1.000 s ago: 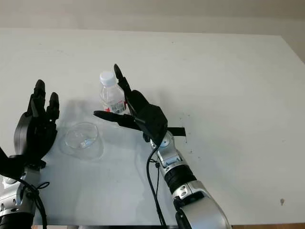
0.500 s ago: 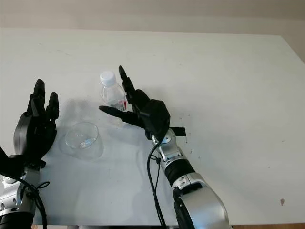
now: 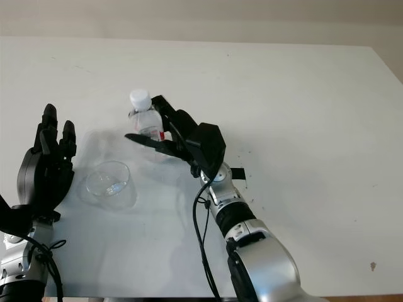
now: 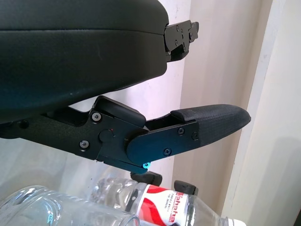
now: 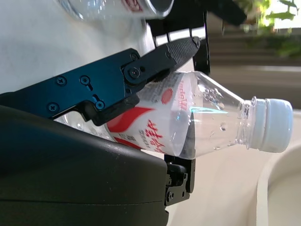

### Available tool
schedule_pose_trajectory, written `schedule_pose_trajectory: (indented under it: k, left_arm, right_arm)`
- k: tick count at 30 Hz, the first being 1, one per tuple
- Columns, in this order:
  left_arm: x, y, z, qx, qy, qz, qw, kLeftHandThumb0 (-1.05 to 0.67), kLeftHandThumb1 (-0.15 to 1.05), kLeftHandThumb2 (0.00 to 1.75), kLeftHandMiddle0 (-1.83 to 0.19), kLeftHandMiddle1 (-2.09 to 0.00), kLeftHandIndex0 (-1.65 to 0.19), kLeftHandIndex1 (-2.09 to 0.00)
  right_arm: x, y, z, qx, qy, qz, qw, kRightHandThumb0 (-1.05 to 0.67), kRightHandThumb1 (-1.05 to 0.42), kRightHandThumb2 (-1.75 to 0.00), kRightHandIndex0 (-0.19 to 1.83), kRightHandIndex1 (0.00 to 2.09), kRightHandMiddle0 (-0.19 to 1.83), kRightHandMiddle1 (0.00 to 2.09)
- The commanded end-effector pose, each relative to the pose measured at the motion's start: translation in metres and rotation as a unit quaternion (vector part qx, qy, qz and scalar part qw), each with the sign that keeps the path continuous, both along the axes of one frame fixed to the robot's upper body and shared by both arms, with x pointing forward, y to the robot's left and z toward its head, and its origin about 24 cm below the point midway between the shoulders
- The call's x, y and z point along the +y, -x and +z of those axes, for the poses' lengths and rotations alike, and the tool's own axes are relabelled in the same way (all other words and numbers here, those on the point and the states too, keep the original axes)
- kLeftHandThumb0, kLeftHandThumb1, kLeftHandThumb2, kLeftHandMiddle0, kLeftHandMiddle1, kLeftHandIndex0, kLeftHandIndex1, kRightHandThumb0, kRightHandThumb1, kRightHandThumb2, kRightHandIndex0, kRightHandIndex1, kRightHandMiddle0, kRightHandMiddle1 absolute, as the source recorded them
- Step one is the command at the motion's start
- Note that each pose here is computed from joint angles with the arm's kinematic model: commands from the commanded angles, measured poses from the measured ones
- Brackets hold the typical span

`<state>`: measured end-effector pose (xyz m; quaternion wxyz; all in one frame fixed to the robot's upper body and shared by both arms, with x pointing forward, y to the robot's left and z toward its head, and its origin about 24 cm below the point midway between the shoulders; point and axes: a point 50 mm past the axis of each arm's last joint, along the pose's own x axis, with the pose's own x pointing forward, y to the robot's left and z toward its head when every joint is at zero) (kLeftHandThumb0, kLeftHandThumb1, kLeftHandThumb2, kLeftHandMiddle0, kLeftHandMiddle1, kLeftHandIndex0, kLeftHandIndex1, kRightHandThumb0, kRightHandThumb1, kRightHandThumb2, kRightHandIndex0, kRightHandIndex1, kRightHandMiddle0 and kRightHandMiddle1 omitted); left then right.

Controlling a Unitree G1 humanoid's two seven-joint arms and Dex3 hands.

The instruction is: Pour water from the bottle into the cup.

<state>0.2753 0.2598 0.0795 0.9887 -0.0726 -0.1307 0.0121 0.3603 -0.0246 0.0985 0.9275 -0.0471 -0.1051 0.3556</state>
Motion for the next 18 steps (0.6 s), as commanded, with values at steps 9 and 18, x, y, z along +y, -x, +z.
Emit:
schedule_pose_trajectory:
  k: [9, 18]
  left_arm:
    - [-0.0016, 0.0021, -0.0119, 0.019, 0.012, 0.005, 1.000, -0.81, 1.05, 0.66, 0.19, 0.00, 0.19, 0.00]
    - [-0.0004, 0.0027, -0.0127, 0.018, 0.012, 0.008, 1.000, -0.81, 1.05, 0.66, 0.19, 0.00, 0.19, 0.00]
  right_arm:
    - [0.0309, 0.0084, 0.0124, -0.021, 0.015, 0.077, 0.997, -0.57, -1.01, -0.07, 1.23, 2.09, 0.99, 2.09]
    - [0.0303, 0.0109, 0.0155, -0.085, 0.046, 0.033, 0.995, -0.41, -1.05, -0.45, 1.82, 2.09, 1.82, 2.09]
